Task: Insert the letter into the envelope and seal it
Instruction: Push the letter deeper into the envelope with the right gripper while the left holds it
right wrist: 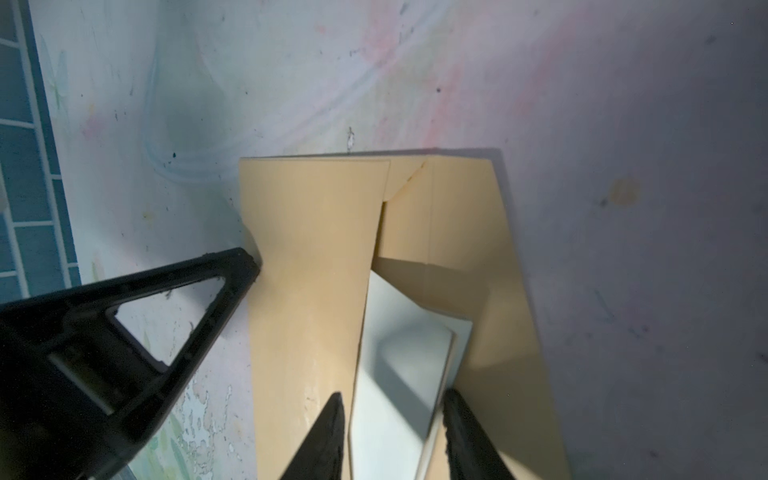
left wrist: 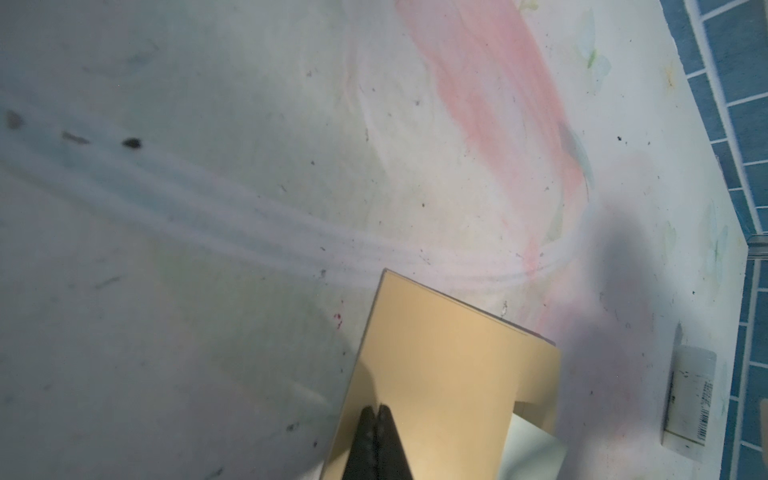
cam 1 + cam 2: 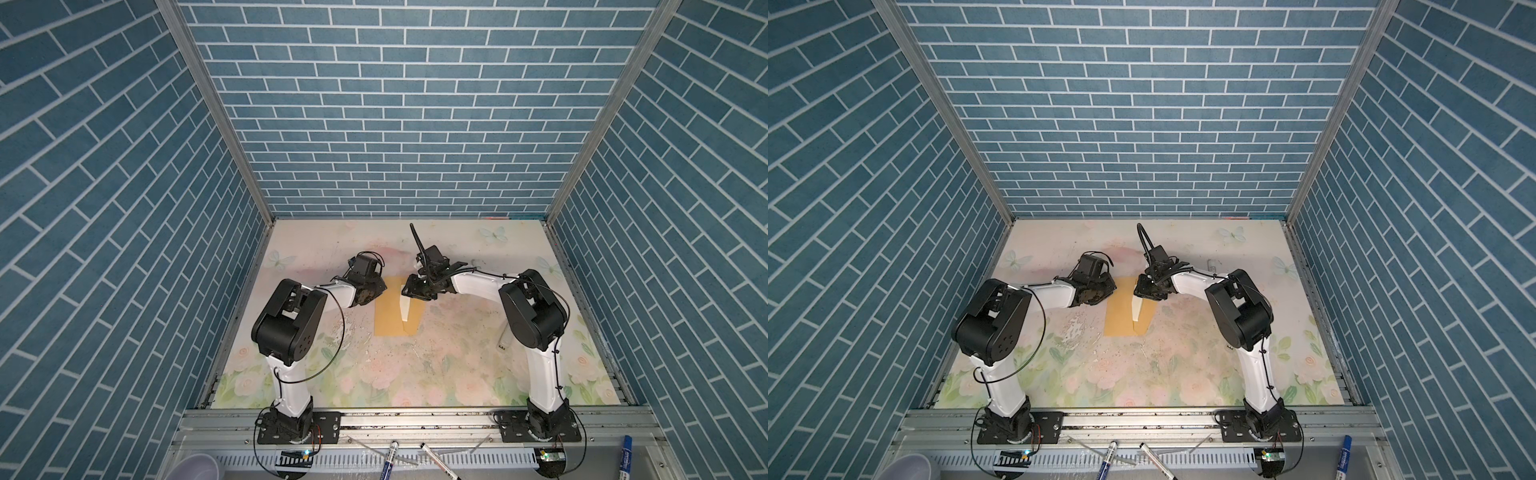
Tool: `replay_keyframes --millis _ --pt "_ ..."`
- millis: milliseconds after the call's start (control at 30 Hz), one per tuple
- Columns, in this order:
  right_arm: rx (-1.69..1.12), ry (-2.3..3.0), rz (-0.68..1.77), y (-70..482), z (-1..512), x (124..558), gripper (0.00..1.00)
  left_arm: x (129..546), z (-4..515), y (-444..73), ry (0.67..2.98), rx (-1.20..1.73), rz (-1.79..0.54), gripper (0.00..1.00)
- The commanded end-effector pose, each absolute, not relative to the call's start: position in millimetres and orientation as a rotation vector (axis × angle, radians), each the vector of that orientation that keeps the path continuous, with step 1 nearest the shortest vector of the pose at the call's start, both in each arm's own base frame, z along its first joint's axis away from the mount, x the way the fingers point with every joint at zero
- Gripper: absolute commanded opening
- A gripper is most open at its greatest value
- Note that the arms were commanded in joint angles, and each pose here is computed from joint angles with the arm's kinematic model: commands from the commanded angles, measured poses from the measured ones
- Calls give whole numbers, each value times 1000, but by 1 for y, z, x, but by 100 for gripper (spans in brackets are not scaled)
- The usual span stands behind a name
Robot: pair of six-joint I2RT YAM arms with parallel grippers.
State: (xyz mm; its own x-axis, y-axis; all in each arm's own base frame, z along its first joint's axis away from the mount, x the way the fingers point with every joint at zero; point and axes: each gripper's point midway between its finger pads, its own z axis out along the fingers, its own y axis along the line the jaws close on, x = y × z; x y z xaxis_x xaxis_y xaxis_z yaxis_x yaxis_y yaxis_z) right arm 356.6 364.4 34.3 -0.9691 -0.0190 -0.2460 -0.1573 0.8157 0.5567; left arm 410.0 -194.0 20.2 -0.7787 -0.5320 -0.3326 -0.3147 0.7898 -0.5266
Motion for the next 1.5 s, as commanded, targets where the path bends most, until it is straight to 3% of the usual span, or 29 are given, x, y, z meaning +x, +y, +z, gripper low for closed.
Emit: replay_keyframes --millis 0,567,700,833,967,1167,1467 --pt "-90 2811 905 370 24 358 40 364 -31 -183 2714 -673 -487 0" --pt "-108 2807 863 369 37 364 39 371 -13 -184 2685 -644 -490 0" --pt "-127 2769 797 356 60 368 42 378 13 -181 2641 -598 -476 12" --pt "-128 2753 770 349 71 366 43 381 38 -177 2597 -561 -465 33" --pt "-115 2766 780 348 68 362 43 378 52 -175 2574 -554 -475 42" --pt "-92 2802 799 350 53 359 43 367 41 -177 2604 -560 -496 46" --pt "-78 2836 787 350 40 357 41 362 20 -184 2650 -565 -519 44"
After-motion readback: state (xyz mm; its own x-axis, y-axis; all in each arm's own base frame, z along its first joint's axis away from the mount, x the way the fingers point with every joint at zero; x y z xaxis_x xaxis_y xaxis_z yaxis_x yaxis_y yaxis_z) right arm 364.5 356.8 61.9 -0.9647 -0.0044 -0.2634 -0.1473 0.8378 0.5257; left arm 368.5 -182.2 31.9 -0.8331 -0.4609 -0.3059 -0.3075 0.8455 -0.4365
